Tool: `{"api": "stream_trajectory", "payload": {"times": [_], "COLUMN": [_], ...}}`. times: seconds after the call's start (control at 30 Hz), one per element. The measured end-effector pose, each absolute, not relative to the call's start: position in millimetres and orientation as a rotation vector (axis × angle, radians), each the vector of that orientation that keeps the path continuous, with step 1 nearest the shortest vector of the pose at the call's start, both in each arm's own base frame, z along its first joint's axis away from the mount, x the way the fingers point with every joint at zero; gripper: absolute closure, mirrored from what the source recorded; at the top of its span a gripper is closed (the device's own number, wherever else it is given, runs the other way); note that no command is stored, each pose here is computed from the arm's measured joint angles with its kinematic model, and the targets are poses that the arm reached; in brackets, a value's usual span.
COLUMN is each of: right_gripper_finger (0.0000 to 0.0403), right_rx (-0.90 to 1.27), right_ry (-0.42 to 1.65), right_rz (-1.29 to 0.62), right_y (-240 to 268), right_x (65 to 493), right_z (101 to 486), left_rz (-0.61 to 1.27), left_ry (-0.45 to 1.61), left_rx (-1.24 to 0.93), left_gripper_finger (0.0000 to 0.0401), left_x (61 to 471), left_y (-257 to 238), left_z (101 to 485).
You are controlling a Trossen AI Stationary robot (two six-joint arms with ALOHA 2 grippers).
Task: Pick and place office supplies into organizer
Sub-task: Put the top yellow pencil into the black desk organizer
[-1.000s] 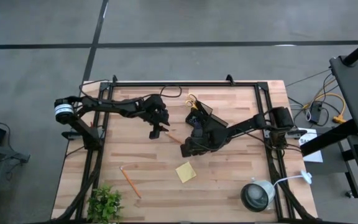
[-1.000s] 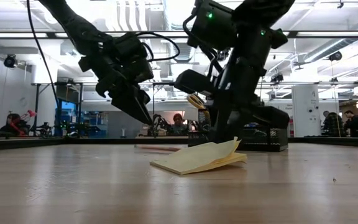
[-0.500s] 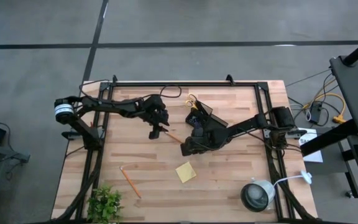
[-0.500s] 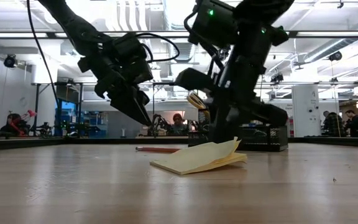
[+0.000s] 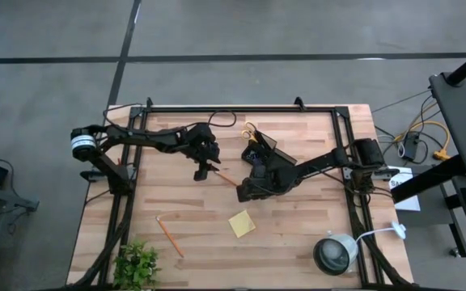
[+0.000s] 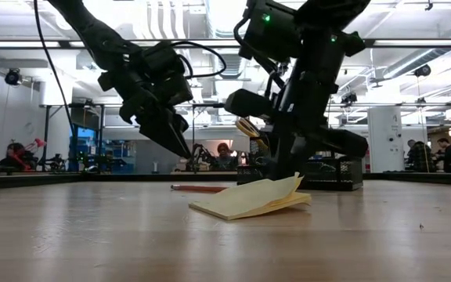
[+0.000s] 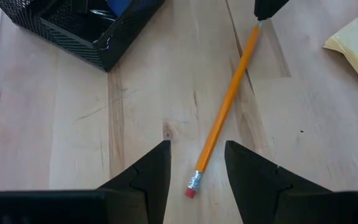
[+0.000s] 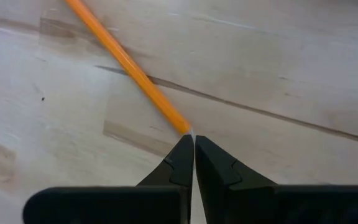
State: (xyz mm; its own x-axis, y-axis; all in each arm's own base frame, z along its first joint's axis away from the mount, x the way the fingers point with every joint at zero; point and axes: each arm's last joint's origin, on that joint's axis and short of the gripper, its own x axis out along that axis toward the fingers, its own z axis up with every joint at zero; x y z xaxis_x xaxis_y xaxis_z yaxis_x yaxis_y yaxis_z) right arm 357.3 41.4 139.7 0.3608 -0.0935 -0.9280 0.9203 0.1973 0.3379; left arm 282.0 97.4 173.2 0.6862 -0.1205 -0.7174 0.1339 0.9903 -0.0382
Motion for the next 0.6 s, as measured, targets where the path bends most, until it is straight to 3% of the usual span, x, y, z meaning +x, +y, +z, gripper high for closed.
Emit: {"api": "stream_trajectory", "payload": {"times": [0.5, 0.6], "right_gripper_finger": [0.0394, 0.0394], "right_rx": [1.138, 1.031], "right_ry": [0.938, 0.922], "right_rz": [-0.873, -0.79], "right_y": [42, 47], "right_x": [362, 367], "right_z": [130, 145], "left_rz": [-0.143, -0.145], "left_ry": [0.809, 0.815], "left_rx": [0.014, 0.011], "left_gripper_finger": [0.0265, 0.0265], "left_x": [281, 280], "left_y": [97, 97], "left_z": [172, 171]}}
